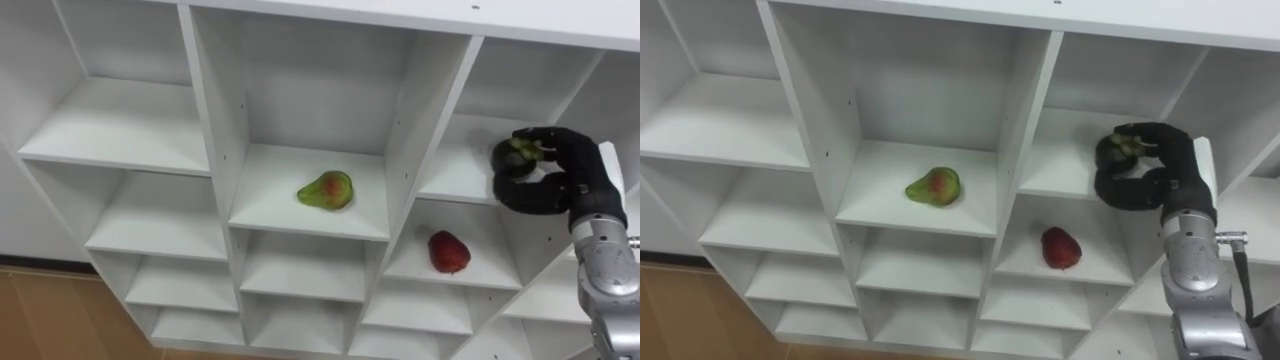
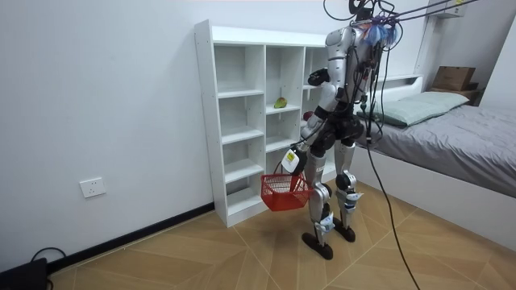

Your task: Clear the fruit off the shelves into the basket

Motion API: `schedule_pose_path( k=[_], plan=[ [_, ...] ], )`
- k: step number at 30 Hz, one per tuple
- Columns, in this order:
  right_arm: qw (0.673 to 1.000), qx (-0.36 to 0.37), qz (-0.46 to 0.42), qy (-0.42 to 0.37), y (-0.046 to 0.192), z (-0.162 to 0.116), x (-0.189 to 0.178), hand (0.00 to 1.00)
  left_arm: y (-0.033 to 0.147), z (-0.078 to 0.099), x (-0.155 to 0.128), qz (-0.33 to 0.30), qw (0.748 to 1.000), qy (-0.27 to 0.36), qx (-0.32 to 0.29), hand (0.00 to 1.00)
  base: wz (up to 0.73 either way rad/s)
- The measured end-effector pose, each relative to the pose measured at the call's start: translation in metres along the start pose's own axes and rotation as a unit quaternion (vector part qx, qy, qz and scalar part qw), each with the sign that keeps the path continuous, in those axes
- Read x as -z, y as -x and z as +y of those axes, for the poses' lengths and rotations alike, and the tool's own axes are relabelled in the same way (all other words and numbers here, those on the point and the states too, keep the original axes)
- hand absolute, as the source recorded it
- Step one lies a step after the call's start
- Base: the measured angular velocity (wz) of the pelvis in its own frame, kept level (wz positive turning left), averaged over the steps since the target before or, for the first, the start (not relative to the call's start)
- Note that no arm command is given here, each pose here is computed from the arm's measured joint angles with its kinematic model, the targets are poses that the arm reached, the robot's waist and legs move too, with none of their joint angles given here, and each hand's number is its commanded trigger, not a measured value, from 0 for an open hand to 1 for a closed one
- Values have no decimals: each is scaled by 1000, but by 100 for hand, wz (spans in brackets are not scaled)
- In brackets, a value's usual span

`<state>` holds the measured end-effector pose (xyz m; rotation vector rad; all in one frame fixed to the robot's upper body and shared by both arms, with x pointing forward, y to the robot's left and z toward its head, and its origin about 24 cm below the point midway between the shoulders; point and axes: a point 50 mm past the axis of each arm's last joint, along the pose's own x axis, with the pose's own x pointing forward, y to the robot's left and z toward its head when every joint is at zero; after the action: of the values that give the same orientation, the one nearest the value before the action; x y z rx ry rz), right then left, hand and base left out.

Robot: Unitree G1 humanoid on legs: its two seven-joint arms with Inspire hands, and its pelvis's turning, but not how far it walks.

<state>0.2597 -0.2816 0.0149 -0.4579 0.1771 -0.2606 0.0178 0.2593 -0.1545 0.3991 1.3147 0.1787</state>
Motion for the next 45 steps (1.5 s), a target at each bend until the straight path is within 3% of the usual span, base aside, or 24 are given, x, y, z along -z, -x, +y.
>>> schedule_pose_path(
  k=[17, 26, 37, 45],
  plan=[
    [1000, -2, 0, -4, 0, 3, -2, 100, -2, 2, -13, -22, 1000, 4, -4, 100, 0],
    [999, -15, -33, -19, 18, 11, -12, 100, -2, 0, -19, -39, 999, 8, -7, 100, -5],
    [984, -144, -100, -30, 45, 45, -38, 100, -3, 1, -25, -51, 999, 12, -9, 100, -5],
    [980, -167, -104, -32, 54, 47, -44, 100, -4, -1, -28, -50, 998, 27, -5, 100, -4]
  ],
)
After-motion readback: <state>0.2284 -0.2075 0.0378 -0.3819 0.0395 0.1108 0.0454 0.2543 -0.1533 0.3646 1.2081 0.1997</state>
